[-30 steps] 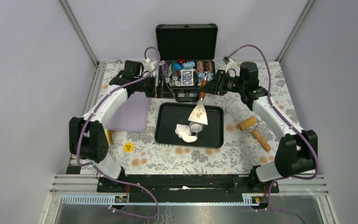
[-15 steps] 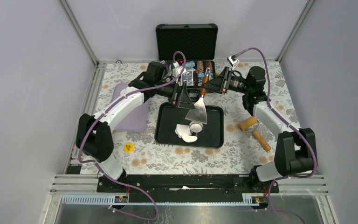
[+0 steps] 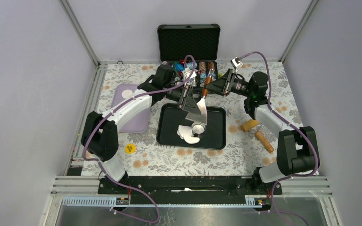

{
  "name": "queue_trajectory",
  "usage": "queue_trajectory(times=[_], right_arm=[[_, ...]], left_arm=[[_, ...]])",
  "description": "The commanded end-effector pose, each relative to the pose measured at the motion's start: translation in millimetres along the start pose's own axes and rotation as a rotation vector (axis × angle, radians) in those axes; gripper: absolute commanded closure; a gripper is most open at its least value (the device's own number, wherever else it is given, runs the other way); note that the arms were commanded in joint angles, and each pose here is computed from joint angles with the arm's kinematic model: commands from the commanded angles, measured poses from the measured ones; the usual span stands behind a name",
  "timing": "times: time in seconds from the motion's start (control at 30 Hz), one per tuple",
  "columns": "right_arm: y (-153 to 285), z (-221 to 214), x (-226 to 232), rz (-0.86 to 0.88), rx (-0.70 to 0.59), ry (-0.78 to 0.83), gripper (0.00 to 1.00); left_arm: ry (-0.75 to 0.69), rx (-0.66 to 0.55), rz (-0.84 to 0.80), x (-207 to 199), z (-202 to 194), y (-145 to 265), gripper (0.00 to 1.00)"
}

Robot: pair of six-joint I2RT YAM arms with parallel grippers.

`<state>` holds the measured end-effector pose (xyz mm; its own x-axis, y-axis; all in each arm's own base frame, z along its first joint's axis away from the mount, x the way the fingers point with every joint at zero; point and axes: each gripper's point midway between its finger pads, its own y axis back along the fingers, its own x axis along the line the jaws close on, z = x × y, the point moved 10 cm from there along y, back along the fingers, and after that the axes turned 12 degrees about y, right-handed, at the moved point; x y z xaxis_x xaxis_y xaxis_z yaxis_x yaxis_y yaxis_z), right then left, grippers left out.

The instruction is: Roll out the dumpling wrappers from the dough

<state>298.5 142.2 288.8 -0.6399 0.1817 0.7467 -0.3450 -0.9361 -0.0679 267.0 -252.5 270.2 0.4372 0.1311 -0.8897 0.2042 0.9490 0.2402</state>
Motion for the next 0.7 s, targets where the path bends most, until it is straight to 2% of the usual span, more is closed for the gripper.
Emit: queue_trajectory(times=[0.0,0.03,0.07,0.17,0.3,0.33,0.37,0.53,0.67], right_arm=[[0.7,9.8,6.9,0.027,-0.073,0.080,1.00],[0.7,9.3,6.3,0.034,-0.056,0.081,1.00],[0.5,9.1,6.0,0.048,-0.013,0.087,0.95],[3.5,9.2,4.8,0.089,0.183,0.095,0.62],[19.4,0.7,5.2,0.064,0.358,0.065,0.40],[23.2,-1.4,3.9,0.040,0.389,0.150,0.31],[26.8,-2.2,6.4,0.016,0.424,0.182,0.27],[37.2,-10.4,14.3,0.013,0.506,0.202,0.25],[39.3,-18.7,17.7,0.039,0.518,0.261,0.29]], left_arm=[[-0.064,0.028,-0.075,-12.4,-2.5,-0.2,0.99],[-0.069,0.035,-0.065,-11.8,-2.7,0.4,1.00],[-0.087,0.048,-0.053,-12.0,-2.6,2.1,1.00],[-0.181,0.117,0.029,-18.8,-2.6,13.9,1.00],[-0.250,0.279,0.073,-22.1,-15.9,33.2,1.00],[-0.240,0.319,0.071,-23.2,-21.4,36.5,1.00],[-0.240,0.348,0.069,-23.4,-25.7,39.0,1.00],[-0.231,0.380,0.099,-20.1,-39.4,42.3,1.00],[-0.230,0.447,0.122,-16.1,-46.2,39.2,1.00]])
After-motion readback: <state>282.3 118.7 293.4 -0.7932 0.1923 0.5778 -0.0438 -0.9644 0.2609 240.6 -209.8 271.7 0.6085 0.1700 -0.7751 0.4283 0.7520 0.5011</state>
